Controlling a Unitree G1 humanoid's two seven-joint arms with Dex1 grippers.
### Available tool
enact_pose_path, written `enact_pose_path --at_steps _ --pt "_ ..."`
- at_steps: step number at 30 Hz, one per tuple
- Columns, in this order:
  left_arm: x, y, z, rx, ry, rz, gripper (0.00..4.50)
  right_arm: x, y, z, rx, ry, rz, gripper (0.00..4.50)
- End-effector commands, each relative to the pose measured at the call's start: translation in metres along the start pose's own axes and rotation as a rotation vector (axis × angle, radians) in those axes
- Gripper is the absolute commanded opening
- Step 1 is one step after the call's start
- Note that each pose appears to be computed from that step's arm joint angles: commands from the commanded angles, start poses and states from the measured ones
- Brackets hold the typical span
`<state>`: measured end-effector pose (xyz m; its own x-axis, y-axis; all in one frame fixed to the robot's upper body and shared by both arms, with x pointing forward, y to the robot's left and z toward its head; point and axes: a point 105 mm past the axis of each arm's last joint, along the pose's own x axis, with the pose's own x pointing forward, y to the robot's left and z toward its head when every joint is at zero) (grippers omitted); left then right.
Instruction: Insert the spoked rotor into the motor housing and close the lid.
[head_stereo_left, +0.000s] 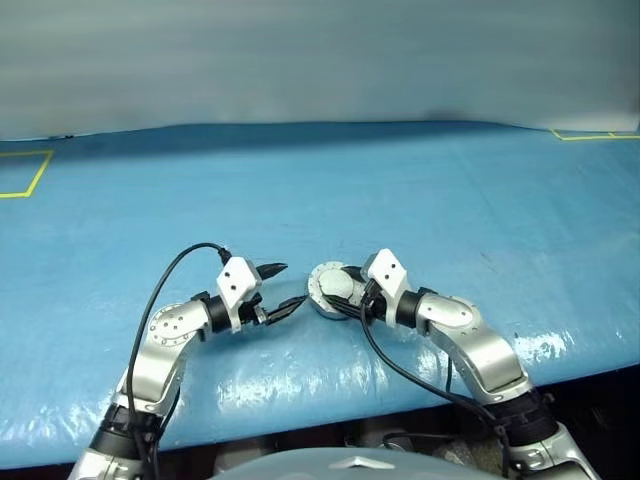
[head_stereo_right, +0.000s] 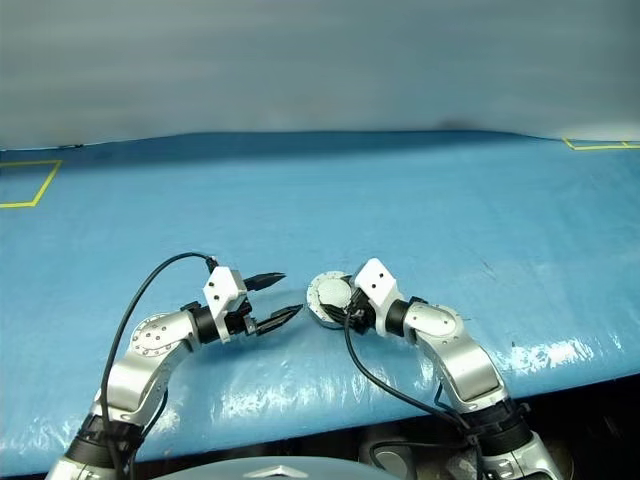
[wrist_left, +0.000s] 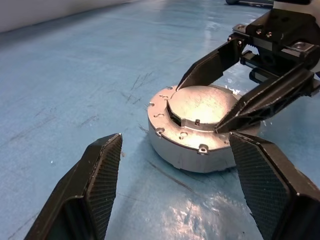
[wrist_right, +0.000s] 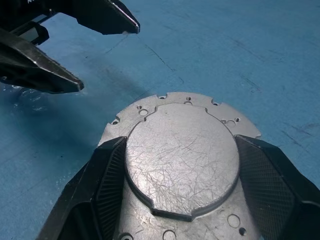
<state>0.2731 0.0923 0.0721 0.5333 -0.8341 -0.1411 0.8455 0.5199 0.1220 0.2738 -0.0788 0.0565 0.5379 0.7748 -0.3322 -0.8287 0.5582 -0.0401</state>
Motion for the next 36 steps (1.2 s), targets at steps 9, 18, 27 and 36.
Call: enact_pose_path --at_steps 9,18,27,36 --pt "0.019 -0.014 0.004 0.083 0.044 -0.099 0.01 -0.002 0.008 -0.031 0.062 0.114 0.015 3.03" --pt "0.022 -0.018 -0.009 0.079 0.115 -0.11 0.01 -0.003 0.011 -0.032 0.065 0.117 0.011 3.03" --pt "0.027 -0.022 -0.02 0.096 0.144 -0.108 0.01 0.001 0.018 -0.021 0.054 0.073 0.045 3.03" --pt "0.019 -0.018 -0.028 0.101 0.176 -0.081 0.0 -0.002 0.007 0.01 0.003 -0.063 -0.022 4.47"
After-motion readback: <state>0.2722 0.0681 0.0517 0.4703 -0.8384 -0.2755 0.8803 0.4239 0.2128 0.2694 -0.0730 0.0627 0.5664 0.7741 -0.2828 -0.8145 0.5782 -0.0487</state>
